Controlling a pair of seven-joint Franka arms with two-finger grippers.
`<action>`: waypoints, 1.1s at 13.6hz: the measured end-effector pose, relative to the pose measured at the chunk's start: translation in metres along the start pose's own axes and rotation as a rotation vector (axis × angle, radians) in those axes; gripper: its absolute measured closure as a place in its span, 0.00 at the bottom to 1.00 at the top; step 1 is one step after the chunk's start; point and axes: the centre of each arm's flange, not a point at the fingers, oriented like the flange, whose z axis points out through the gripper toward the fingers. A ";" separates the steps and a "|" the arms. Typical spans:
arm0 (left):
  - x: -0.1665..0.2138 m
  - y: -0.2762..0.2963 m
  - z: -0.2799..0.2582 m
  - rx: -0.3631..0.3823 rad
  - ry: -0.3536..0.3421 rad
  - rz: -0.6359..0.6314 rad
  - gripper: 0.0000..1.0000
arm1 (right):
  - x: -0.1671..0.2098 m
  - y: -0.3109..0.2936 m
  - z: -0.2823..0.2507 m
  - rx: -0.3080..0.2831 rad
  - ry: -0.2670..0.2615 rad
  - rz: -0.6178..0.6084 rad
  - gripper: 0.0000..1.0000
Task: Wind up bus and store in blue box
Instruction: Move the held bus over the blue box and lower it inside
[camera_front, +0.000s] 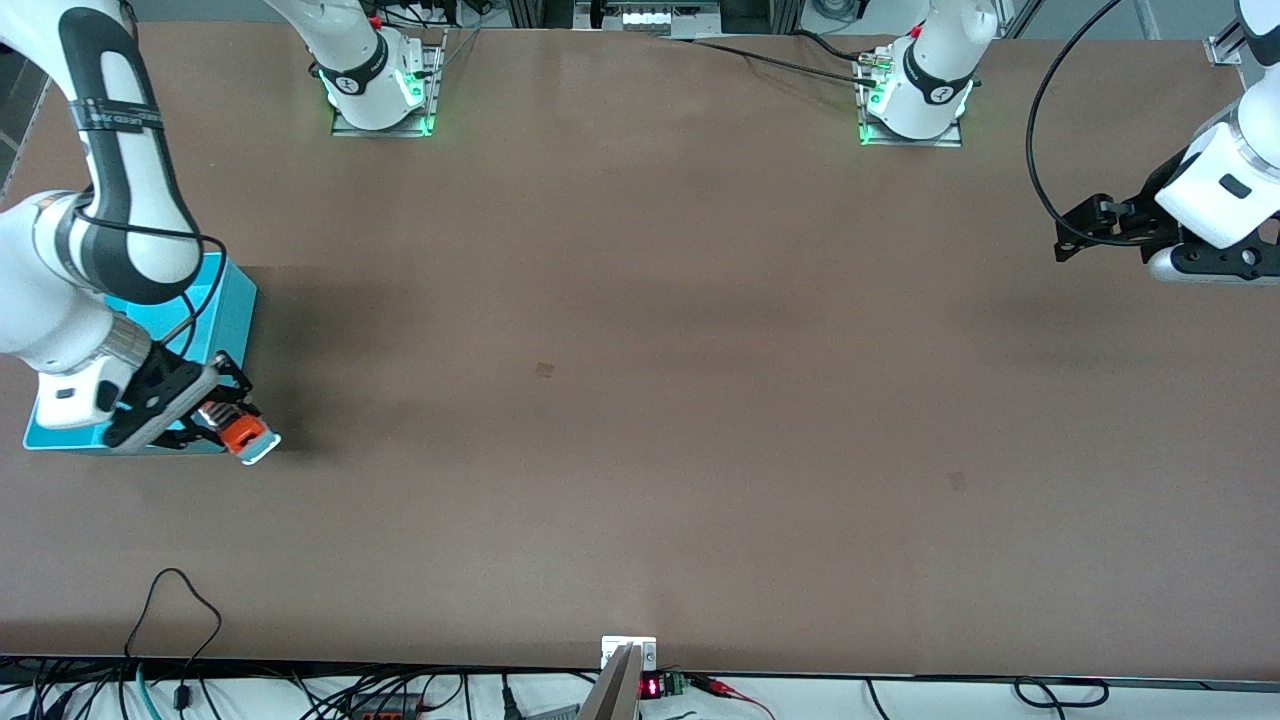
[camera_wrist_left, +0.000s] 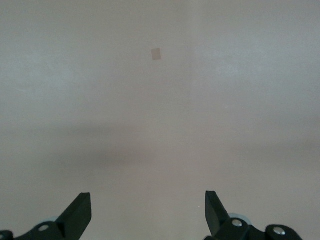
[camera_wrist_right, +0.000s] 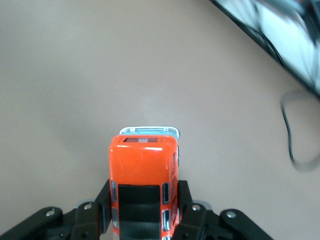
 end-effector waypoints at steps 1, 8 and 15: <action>0.000 0.000 0.000 0.000 0.000 0.000 0.00 | -0.014 0.010 0.000 0.007 -0.014 0.109 0.47; 0.000 0.000 0.000 0.000 0.000 0.000 0.00 | -0.100 0.065 -0.016 0.012 -0.121 0.620 0.47; 0.000 -0.001 0.000 0.000 0.000 -0.002 0.00 | -0.145 0.087 -0.008 -0.075 -0.263 0.709 0.47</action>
